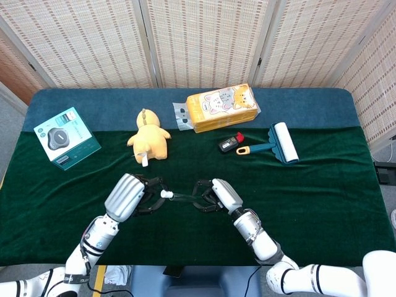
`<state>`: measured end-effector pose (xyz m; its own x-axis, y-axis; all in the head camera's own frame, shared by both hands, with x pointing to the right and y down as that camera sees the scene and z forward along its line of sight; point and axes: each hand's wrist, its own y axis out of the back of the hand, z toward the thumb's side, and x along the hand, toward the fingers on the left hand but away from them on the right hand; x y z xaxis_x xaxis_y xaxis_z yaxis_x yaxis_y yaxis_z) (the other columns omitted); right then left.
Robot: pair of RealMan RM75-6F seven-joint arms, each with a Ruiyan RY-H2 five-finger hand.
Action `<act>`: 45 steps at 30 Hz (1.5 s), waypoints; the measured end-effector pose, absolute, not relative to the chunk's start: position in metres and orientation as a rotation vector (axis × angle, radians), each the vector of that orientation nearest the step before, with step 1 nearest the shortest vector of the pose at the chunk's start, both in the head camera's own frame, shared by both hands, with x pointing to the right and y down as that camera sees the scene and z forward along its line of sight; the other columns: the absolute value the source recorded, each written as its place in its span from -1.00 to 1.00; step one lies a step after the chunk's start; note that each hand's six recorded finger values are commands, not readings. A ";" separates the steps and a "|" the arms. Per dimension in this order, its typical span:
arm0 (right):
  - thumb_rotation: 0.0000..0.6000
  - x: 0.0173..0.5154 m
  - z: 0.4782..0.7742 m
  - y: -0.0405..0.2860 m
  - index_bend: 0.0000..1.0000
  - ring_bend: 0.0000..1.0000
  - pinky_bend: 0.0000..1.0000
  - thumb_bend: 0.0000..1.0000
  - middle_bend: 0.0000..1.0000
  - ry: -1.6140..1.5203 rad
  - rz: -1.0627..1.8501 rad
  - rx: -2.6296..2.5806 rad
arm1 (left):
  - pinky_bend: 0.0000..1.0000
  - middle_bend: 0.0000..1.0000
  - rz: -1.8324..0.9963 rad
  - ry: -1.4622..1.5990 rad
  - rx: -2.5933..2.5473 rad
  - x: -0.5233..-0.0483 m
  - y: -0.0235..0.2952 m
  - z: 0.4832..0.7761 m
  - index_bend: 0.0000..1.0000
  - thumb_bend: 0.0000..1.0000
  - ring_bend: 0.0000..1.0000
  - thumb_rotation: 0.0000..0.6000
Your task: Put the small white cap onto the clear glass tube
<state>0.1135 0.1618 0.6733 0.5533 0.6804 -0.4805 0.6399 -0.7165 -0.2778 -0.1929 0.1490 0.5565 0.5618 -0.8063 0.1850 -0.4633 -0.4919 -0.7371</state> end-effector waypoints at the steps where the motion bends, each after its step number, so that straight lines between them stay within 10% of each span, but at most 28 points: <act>1: 1.00 0.113 0.673 0.162 0.56 0.77 1.00 0.44 0.99 -1.152 0.883 -2.705 | 0.53 1.00 -0.694 1.013 -2.157 -0.193 0.149 0.556 0.23 -0.01 0.71 1.00; 45: 1.00 0.104 0.672 0.160 0.56 0.77 1.00 0.44 0.99 -1.150 0.863 -2.702 | 0.53 1.00 -0.699 1.018 -2.175 -0.194 0.153 0.556 0.23 -0.01 0.71 1.00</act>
